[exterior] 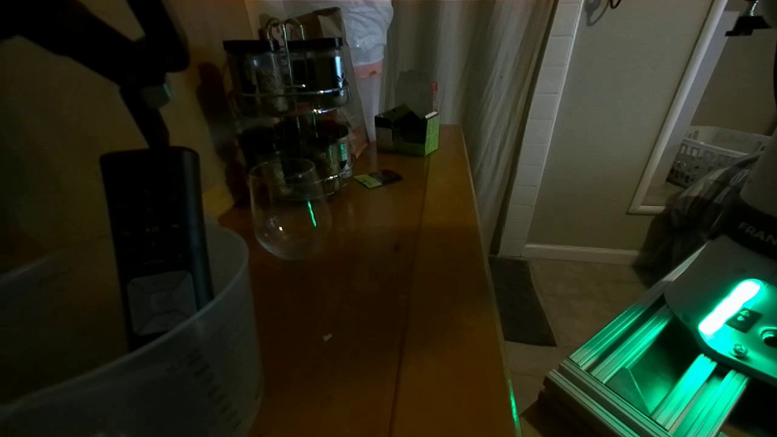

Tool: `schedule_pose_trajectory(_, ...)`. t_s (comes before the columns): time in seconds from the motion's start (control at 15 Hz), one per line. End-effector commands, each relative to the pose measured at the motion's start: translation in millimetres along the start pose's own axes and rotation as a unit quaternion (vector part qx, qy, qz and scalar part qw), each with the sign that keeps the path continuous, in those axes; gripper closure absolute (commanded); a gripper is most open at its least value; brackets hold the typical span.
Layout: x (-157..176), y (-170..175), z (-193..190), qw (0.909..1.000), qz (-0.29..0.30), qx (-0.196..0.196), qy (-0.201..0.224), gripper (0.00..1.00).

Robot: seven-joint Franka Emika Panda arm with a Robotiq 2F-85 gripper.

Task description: Take the remote control out of the jar

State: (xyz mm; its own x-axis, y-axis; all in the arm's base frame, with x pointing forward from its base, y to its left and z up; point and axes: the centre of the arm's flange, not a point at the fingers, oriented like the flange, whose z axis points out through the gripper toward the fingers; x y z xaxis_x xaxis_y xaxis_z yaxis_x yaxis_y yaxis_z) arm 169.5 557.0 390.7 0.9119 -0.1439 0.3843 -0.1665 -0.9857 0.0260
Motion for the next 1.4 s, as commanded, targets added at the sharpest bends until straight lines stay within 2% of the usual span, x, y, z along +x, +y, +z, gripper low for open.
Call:
schedule_pose_trajectory(0.0,10,13,1,0.9995,-0.015,0.01,-0.026,0.0)
schedule_pose_trajectory(0.2,27,29,2,0.9965,-0.043,0.019,-0.069,0.0)
schedule_pose_trajectory(0.4,28,32,0,0.9909,-0.063,0.026,-0.116,0.0)
schedule_pose_trajectory(0.8,19,38,7,0.9847,-0.022,-0.002,-0.173,0.0)
schedule_pose_trajectory(1.33,31,38,26,0.9874,0.063,-0.004,-0.145,0.0)
